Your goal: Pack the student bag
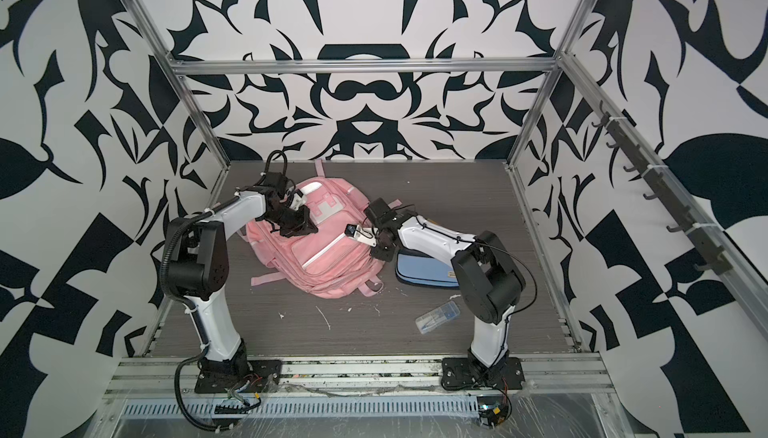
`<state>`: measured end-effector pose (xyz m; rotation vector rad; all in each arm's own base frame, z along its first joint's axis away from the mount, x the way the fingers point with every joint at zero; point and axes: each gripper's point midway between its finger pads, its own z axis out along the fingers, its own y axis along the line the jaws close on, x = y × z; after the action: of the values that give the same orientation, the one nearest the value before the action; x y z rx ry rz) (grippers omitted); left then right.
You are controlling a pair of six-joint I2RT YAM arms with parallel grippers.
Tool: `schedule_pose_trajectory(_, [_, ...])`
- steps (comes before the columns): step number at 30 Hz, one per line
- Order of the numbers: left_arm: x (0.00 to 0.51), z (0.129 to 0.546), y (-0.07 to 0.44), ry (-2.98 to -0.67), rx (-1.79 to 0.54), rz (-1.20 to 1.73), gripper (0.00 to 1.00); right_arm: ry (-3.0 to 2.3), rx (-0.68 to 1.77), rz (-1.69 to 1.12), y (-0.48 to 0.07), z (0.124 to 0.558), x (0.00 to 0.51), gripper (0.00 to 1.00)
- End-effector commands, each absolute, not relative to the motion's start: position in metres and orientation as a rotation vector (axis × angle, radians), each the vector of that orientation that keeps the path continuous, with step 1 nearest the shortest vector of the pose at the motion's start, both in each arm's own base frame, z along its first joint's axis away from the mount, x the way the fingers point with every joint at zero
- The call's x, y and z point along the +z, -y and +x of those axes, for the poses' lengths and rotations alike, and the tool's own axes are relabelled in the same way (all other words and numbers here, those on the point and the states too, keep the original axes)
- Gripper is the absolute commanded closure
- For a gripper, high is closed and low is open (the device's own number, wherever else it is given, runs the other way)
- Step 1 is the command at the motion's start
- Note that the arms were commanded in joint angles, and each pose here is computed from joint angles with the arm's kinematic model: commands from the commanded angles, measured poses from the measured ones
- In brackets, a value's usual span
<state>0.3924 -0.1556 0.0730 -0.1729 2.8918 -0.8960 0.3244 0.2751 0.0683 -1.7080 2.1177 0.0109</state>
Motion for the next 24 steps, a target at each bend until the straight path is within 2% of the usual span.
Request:
schedule_pose_trajectory(1, [0.079, 0.425, 0.135, -2.771, -0.853, -0.428, 1.0, -2.088, 0.019, -1.864, -0.276, 0.29, 0.068, 1.0])
schedule_pose_trajectory(4, [0.085, 0.427, 0.134, -2.741, -0.874, -0.49, 1.0, -2.069, 0.009, -1.823, -0.283, 0.297, 0.073, 1.0])
schedule_pose_trajectory(8, [0.09, 0.424, 0.131, -2.726, -0.852, -0.51, 1.0, -2.218, -0.043, -1.57, -0.265, 0.345, 0.077, 1.0])
schedule_pose_trajectory(15, [0.083, 0.379, 0.136, -2.82, -0.78, -0.401, 1.0, -2.265, 0.068, -1.283, -0.27, 0.415, 0.112, 1.0])
schedule_pose_trajectory(16, [0.082, 0.372, 0.133, -2.846, -0.699, -0.364, 0.92, -2.265, 0.086, -1.266, -0.274, 0.42, 0.115, 1.0])
schedule_pose_trajectory(17, [0.084, 0.367, 0.132, -2.856, -0.63, -0.326, 0.7, -2.263, 0.105, -1.259, -0.277, 0.422, 0.116, 1.0])
schedule_pose_trajectory(19, [0.094, 0.361, 0.123, -2.851, -0.479, -0.278, 0.06, -2.262, 0.155, -1.237, -0.285, 0.423, 0.118, 1.0])
schedule_pose_trajectory(20, [0.1, 0.358, 0.12, -2.845, -0.424, -0.257, 0.01, -2.268, 0.172, -1.228, -0.286, 0.424, 0.117, 1.0])
schedule_pose_trajectory(24, [0.141, 0.354, 0.128, -2.747, -0.101, 0.025, 0.0, -2.29, 0.239, -1.229, -0.289, 0.418, 0.105, 1.0])
